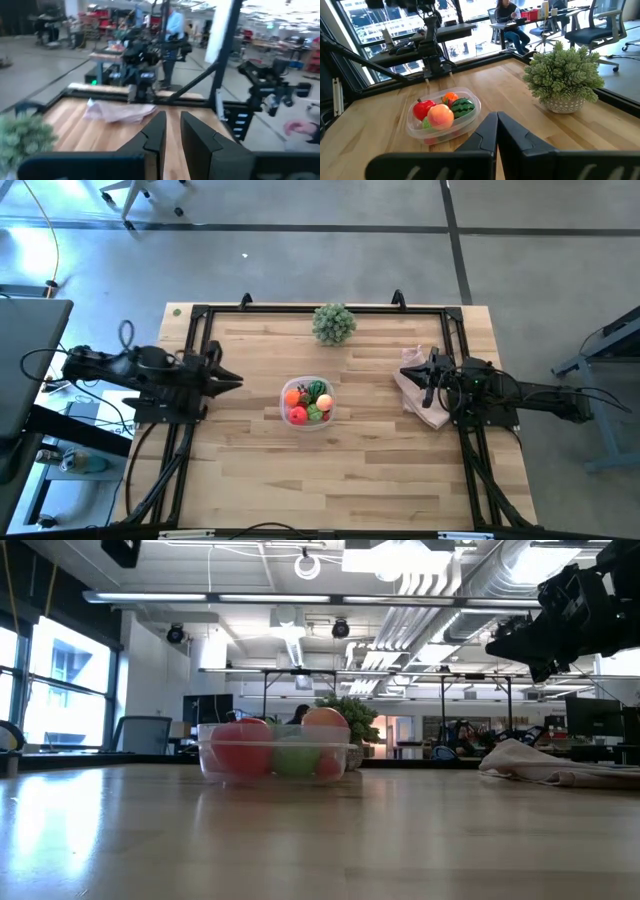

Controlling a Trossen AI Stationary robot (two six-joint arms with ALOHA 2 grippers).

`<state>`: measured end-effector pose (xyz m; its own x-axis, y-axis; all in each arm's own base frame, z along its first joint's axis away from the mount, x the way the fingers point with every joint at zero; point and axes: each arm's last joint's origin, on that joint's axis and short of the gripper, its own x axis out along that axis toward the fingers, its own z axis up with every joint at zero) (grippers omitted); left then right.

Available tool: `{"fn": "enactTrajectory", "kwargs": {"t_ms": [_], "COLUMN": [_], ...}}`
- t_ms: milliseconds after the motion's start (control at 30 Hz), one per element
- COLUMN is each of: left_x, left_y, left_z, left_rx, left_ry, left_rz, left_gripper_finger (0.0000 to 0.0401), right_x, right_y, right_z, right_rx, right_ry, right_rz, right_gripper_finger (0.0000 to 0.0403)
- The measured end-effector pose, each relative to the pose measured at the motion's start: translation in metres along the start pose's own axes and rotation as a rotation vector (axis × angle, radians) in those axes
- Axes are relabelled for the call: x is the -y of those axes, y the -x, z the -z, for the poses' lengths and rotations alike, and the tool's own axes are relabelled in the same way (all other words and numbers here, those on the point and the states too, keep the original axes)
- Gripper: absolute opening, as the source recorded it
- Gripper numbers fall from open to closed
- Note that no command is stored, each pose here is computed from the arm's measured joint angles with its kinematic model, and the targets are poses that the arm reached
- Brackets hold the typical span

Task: Pick and placing Produce into tupperware
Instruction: Return to Home Position

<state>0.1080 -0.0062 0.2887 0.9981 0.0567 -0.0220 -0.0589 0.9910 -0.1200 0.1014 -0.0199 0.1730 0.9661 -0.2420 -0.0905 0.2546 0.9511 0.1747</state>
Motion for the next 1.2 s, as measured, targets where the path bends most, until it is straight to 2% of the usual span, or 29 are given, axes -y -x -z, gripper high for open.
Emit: {"fn": "enactTrajectory", "kwargs": {"t_ms": [167,333,433,533,733,867,1067,1200], "left_x": [-0.003,-0.008,-0.009,-0.008,-0.01,-0.01,-0.011,-0.014], "left_y": [0.029,0.057,0.063,0.059,0.033,0.021,0.014,0.012], "left_z": [-0.019,-0.018,-0.01,0.004,0.052,0.074,0.097,0.106], "left_rx": [-0.007,0.089,0.143,0.162,0.096,0.096,0.043,0.009], "left_ry": [-0.026,-0.024,-0.019,-0.02,-0.001,-0.012,-0.037,-0.069], "left_rz": [-0.032,-0.033,0.017,0.062,0.07,0.103,0.108,0.055], "left_gripper_finger": [0.0046,0.0046,0.0046,0.0046,0.0046,0.0046,0.0046,0.0046], "right_x": [0.0,0.0,0.0,0.0,0.0,0.001,0.001,0.001], "right_y": [0.0,0.0,0.0,0.0,0.0,0.0,0.0,0.0], "right_z": [0.0,0.0,0.0,0.001,0.002,0.003,0.003,0.003], "right_rx": [0.0,0.0,-0.002,-0.009,-0.02,-0.028,-0.029,-0.029], "right_ry": [0.0,0.0,0.0,0.001,0.002,0.002,0.002,0.002], "right_rz": [0.0,0.0,0.001,0.002,0.004,0.005,0.005,0.005], "right_gripper_finger": [0.0,0.0,0.0,0.0,0.0,0.0,0.0,0.0]}}
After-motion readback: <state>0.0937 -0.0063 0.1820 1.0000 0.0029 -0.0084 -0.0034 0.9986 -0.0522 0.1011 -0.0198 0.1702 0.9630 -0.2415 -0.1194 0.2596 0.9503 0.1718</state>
